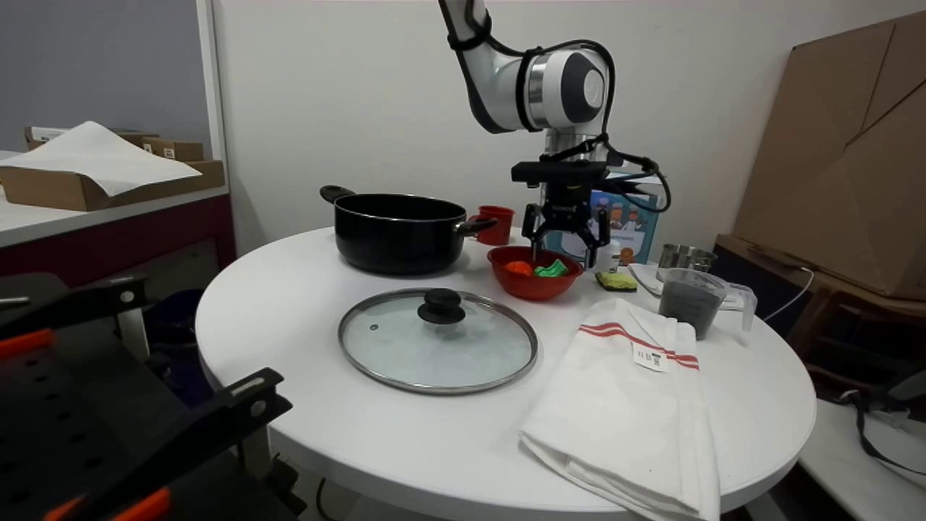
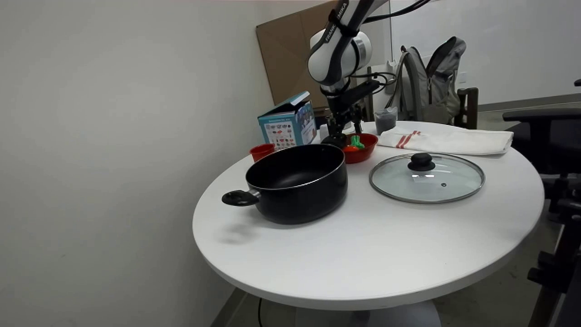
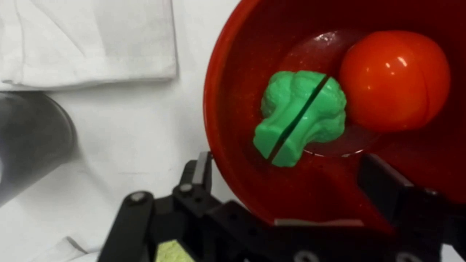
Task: Pick the items in the bowl and put it in the pot
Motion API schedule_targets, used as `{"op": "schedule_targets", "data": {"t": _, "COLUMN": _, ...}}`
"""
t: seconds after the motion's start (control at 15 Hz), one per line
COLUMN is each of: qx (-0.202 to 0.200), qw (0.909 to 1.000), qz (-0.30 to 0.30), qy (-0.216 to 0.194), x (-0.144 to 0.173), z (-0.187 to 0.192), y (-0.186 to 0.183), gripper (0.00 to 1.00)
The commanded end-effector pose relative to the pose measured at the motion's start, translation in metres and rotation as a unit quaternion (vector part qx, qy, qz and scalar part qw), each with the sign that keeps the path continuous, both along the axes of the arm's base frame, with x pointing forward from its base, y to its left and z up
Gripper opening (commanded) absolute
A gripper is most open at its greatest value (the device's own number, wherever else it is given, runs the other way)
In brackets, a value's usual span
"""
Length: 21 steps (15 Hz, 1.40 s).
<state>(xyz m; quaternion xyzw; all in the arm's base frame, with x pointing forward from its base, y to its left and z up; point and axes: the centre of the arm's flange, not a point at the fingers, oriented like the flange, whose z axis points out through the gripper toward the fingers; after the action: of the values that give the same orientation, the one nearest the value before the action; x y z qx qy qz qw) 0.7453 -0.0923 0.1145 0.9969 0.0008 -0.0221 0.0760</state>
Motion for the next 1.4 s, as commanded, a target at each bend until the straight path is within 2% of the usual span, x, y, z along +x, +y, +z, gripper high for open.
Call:
{"op": "schedule_targets", "data": {"t": 0.0, "qx": 0.013, "qw": 0.9999, "qz": -0.010, "qy": 0.004, "x": 0.015, "z": -0.002, "y": 0.004, "gripper": 1.00}}
{"op": "schedule_targets", "data": {"t": 0.53, "qx": 0.013, "qw": 0.9998, "qz": -0.007, "qy": -0.013, "x": 0.016, "z": 0.024, "y": 0.014, "gripper": 1.00}}
{"op": "schedule_targets", "data": {"t": 0.73, "qx": 0.018, "qw": 0.9997, "qz": -0.007, "qy": -0.014, "x": 0.018, "z": 0.024, "y": 0.019, "gripper": 1.00}}
{"op": "schedule_targets", "data": {"t": 1.33, "qx": 0.058, "qw": 0.9976, "qz": -0.030, "qy": 0.021, "x": 0.013, "z": 0.015, "y": 0.036, "gripper": 1.00}}
